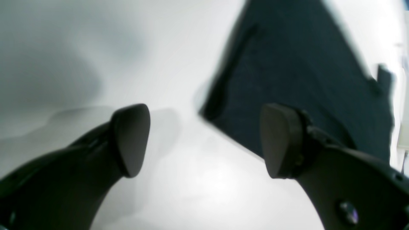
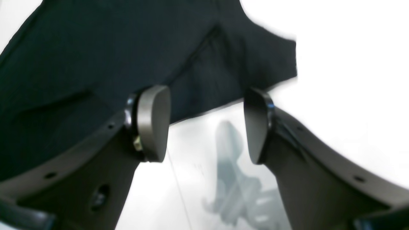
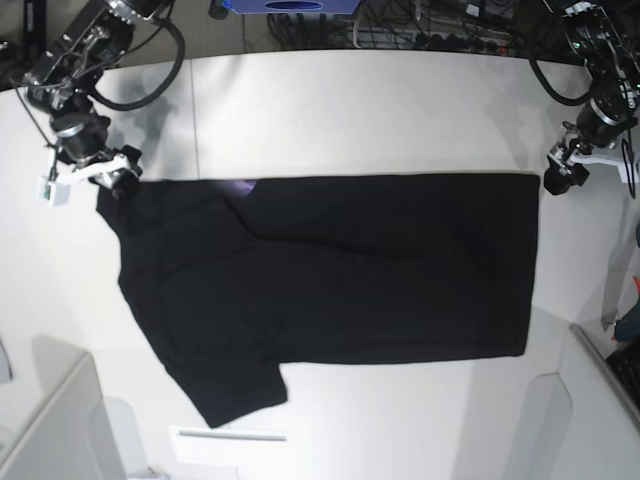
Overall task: Fold the T-shirt properly
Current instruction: 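Release the shoulders and regrasp the shirt's collar-side edge with both grippers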
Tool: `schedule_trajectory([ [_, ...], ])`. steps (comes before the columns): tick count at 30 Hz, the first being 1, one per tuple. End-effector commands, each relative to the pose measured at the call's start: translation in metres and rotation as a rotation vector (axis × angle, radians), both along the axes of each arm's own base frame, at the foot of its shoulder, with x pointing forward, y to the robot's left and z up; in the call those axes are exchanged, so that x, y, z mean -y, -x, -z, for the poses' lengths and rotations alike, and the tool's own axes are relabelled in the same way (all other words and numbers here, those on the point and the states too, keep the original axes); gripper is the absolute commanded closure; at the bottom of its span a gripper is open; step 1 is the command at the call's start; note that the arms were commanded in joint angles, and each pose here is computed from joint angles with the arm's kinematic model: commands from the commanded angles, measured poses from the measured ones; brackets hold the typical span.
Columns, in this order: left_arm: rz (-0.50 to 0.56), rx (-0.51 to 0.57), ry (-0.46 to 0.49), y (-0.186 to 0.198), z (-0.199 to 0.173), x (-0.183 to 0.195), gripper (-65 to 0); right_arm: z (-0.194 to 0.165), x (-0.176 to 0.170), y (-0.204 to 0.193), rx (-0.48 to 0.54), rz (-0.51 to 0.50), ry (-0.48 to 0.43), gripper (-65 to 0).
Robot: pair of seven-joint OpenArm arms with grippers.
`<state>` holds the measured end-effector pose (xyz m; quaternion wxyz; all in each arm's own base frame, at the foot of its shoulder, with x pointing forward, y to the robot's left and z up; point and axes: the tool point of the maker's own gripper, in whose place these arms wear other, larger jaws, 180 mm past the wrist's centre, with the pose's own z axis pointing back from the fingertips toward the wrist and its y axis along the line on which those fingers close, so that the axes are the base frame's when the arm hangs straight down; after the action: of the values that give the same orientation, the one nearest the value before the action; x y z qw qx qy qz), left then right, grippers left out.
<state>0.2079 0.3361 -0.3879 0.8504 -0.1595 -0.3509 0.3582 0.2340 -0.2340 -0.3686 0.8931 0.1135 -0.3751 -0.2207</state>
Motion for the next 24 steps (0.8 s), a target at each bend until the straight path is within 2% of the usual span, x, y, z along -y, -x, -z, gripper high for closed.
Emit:
schedule_trajectory([
  [1,0.013,0.014,-0.042,-0.004,-0.006,-0.005,-51.0,-0.005,-0.001,-0.003,0.03,0.005,0.0,-34.8],
  [7,0.122,0.027,-0.082,-0.02,0.005,0.023,-51.0,0.043,-0.005,0.003,-0.029,0.065,-0.106,-34.8],
  [13,0.075,-0.012,-0.012,-0.025,0.029,0.024,-51.0,0.069,0.0,-0.01,-0.019,0.124,-0.158,-34.8],
  [16,0.063,-0.031,0.018,-0.023,0.039,0.027,-51.0,0.083,0.001,-0.014,-0.05,0.182,-0.2,-34.8],
  [24,0.106,-0.061,0.046,-0.023,0.056,0.046,-51.0,0.084,0.003,-0.023,-0.025,0.207,-0.203,-34.8],
])
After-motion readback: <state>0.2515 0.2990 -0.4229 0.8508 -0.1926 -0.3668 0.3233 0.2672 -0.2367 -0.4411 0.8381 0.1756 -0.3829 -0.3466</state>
